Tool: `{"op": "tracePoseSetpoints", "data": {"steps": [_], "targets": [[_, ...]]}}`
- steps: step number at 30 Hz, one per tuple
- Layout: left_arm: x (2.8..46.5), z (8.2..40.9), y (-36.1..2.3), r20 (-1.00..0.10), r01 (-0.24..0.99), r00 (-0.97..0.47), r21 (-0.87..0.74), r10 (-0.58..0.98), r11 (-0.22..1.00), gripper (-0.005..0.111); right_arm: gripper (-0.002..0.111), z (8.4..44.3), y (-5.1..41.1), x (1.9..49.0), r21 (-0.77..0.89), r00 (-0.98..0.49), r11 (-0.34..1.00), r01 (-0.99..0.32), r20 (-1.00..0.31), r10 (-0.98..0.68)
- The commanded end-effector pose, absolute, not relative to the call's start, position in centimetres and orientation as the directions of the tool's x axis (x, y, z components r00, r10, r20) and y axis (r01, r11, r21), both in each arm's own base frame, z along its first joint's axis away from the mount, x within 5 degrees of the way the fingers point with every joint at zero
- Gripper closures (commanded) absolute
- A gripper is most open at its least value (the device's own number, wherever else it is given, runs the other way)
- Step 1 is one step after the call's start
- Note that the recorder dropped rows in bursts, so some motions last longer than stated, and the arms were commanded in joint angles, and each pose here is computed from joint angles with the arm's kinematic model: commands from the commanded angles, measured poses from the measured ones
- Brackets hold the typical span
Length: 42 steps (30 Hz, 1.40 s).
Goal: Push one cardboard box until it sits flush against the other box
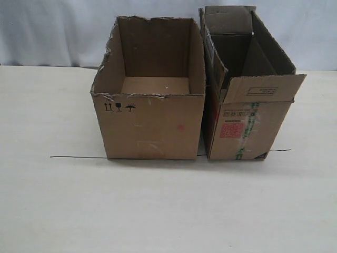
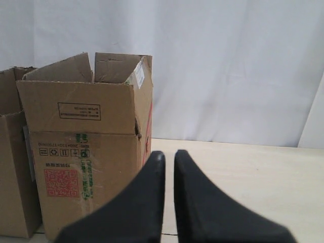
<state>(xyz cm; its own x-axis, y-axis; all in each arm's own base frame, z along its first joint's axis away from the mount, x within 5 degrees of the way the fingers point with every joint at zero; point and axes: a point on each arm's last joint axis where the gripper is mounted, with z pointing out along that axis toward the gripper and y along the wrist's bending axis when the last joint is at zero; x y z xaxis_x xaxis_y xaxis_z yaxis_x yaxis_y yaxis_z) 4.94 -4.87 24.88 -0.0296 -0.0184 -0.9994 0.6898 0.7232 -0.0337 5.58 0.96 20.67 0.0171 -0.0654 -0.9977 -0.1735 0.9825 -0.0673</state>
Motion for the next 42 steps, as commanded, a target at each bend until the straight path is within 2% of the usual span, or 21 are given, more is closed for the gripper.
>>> {"op": "tracePoseSetpoints", "data": {"steps": [1, 6, 13, 18, 32, 42], "targets": [[4.8, 24.8, -4.8, -0.999, 0.691, -0.027, -0.043, -0.033, 0.721, 0.107, 0.103, 20.6, 0.9, 5.6, -0.068, 0.020, 0.984, -0.168, -0.998, -0.065], [4.6, 24.1, -3.9, -0.999, 0.616, -0.003, -0.040, -0.048, 0.787, 0.107, 0.103, 20.6, 0.9, 5.6, -0.068, 0.020, 0.984, -0.168, -0.998, -0.065], [5.1, 22.4, -2.6, -0.999, 0.398, -0.025, -0.043, -0.036, 0.916, 0.107, 0.103, 20.6, 0.9, 5.6, -0.068, 0.020, 0.984, -0.168, -0.998, -0.065], [5.5, 21.6, -1.9, -0.999, 0.280, -0.039, -0.043, -0.034, 0.959, 0.107, 0.103, 20.6, 0.9, 5.6, -0.068, 0.020, 0.984, -0.168, -0.998, -0.065], [5.4, 20.8, -1.4, -0.999, 0.219, 0.013, 0.039, 0.037, 0.975, 0.107, 0.103, 20.6, 0.9, 5.6, -0.068, 0.020, 0.984, -0.168, -0.998, -0.065], [5.5, 21.4, -1.1, -0.998, 0.185, 0.060, -0.019, -0.031, 0.983, 0.107, 0.103, 20.6, 0.9, 5.6, -0.068, 0.020, 0.984, -0.168, -0.998, -0.065]]}}
